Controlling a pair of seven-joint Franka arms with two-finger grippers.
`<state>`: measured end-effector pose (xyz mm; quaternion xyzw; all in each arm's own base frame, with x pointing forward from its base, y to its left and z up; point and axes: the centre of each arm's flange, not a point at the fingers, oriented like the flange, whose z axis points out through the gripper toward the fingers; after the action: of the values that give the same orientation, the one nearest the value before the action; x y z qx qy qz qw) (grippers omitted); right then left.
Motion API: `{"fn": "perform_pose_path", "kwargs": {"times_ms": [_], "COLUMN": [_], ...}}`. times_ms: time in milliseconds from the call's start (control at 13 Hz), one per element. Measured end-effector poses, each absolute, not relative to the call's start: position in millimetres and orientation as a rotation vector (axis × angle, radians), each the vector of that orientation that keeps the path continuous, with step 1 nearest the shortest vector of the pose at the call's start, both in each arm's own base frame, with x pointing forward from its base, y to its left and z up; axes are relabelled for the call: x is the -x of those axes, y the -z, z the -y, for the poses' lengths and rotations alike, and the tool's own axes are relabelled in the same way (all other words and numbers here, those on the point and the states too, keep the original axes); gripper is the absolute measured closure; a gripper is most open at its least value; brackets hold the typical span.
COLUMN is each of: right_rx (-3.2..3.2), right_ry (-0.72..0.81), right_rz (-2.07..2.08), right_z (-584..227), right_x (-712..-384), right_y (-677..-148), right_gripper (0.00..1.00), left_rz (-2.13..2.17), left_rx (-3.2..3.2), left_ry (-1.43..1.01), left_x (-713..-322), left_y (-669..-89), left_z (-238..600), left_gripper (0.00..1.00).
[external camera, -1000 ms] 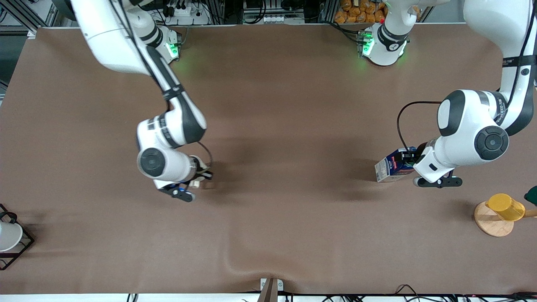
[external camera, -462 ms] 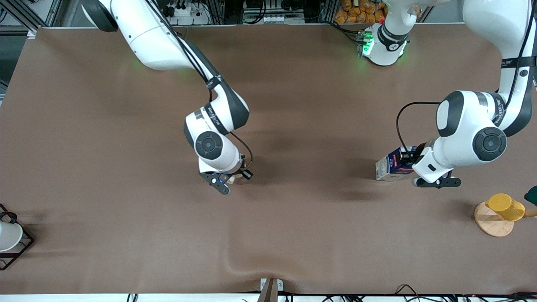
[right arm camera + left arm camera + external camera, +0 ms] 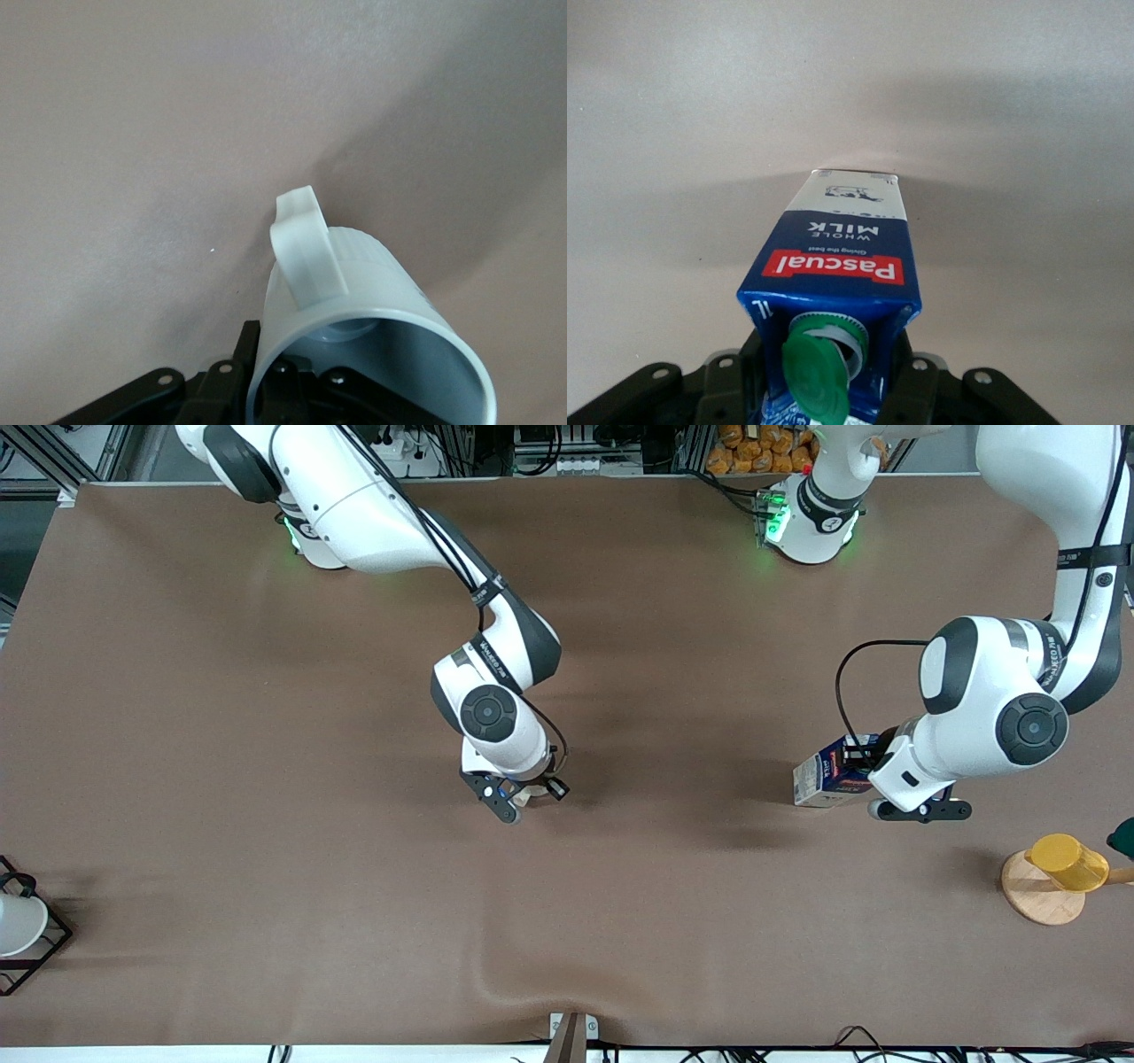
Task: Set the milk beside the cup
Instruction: 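Set the white mug down at table center with the right gripper, then carry the milk carton toward the mug while the right gripper withdraws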
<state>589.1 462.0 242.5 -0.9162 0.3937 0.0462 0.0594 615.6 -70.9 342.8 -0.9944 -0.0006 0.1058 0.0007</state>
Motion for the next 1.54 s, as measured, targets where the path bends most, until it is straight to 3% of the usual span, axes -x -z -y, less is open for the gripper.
{"fn": "perform_pose_path", "kwargs": {"times_ms": [77,154,538,769,1154,1538], "right_rx": [2.771,2.770,2.765,2.810,2.975,3.018], "right_ry": [-0.138,-0.136,-0.133,-0.183,-0.274,-0.373], "right_rz": [-1.194,-1.197,-1.184,-1.176,-0.719,-0.321], "right_z": [-462,-462,-467,-461,-370,-226], "right_x": [-590,-591,-593,-603,-644,-675], "right_y": [-243,-244,-256,-294,-373,-395], "right_gripper": [0.95,0.90,0.32,0.00,0.00,0.00], "left_rz": [-0.004,-0.008,-0.010,-0.034,-0.117,-0.089], "left_rx": [3.122,3.122,3.122,3.124,3.140,3.153], "left_ry": [-0.332,-0.331,-0.331,-0.319,-0.273,-0.270], "left_x": [-615,-615,-615,-616,-615,-598], "left_y": [-343,-343,-343,-347,-382,-397], "left_z": [73,75,76,85,135,198], "left_gripper": [0.47,0.53,0.58,0.59,0.59,0.59]}}
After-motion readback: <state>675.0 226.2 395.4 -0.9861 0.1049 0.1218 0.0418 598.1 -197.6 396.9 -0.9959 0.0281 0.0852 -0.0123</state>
